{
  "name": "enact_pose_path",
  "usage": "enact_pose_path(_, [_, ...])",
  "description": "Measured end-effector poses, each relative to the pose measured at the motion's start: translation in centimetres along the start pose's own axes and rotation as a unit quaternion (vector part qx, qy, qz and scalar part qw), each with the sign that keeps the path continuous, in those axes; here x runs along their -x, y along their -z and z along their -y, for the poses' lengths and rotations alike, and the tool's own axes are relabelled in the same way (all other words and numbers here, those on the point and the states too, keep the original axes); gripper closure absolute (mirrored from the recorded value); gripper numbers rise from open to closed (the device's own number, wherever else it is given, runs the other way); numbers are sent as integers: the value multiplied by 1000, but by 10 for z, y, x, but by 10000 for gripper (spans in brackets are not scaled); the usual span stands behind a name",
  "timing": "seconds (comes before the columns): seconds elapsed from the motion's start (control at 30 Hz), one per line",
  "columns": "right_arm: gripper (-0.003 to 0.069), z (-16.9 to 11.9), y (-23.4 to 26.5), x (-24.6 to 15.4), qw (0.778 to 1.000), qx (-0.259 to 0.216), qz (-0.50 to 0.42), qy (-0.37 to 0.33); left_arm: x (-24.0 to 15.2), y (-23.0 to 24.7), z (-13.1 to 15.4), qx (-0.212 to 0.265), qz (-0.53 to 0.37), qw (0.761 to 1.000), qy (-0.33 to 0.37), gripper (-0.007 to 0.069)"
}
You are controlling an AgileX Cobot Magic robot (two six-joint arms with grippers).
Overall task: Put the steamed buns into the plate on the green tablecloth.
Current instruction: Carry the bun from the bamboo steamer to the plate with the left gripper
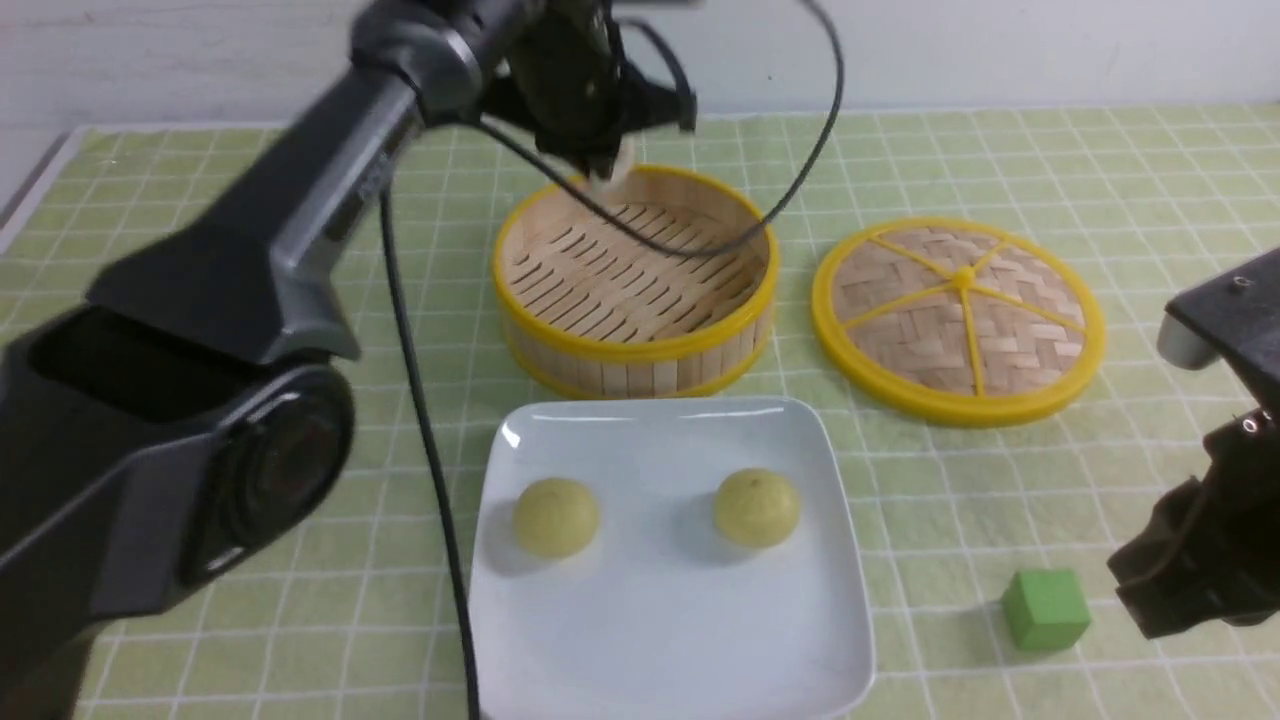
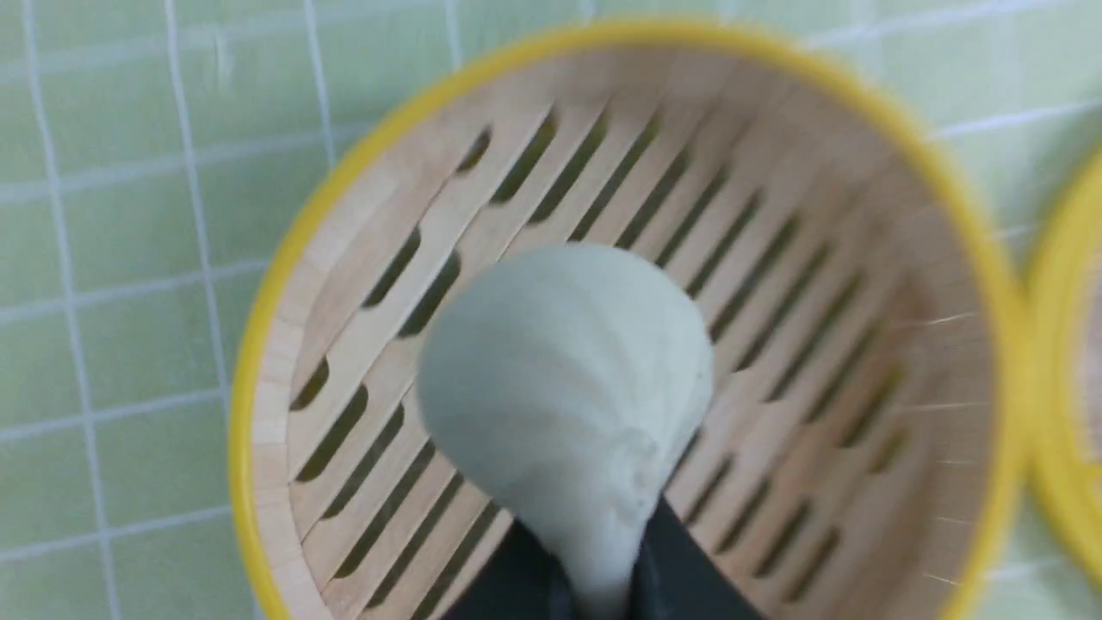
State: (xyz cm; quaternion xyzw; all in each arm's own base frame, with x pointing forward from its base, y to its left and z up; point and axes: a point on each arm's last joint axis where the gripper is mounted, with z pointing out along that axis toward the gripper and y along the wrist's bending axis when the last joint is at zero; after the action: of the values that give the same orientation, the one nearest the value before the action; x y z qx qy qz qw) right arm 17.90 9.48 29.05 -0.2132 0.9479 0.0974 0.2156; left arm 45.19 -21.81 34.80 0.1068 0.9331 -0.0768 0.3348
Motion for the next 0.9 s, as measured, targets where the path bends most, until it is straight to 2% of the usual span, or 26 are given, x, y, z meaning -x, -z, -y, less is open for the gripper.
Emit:
enact_pose_path(0.1, [566,0,0,0,1000,0,0,0,3,61,0,-24,20,1000,1,595])
enact_pose_path(0.17, [563,0,0,0,1000,1,-2,0,-17,82,-2,-36,-16,999,4,595])
enact_pose_path(0.2, [562,0,0,0,1000,1,-2,0,-20,77,-2,-36,-27,999,4,595])
enact_pose_path(0.3, [560,0,0,0,1000,1,-2,0,-87,72,4,-45,-152,987,-5,595])
enact_pose_path(0.33, [559,0,0,0,1000,1,-2,0,-92,71,4,-43,-159,986,-5,595])
enact_pose_path(0.4, [558,0,0,0,1000,1,-2,0,-142,58,20,-54,-235,970,-25,593])
enact_pose_path(0.47, [558,0,0,0,1000,1,-2,0,-178,44,35,-65,-264,961,-44,592])
enact_pose_path(0.6, [579,0,1,-3,1000,1,-11,3,-219,19,55,-78,-269,958,-66,579])
enact_pose_path(0.73, [665,-1,15,-9,1000,-1,-11,9,-229,-2,58,-74,-272,958,-59,507])
enact_pose_path(0.9, [675,0,62,-33,999,-25,30,1,-234,-14,58,-69,-279,956,-56,340])
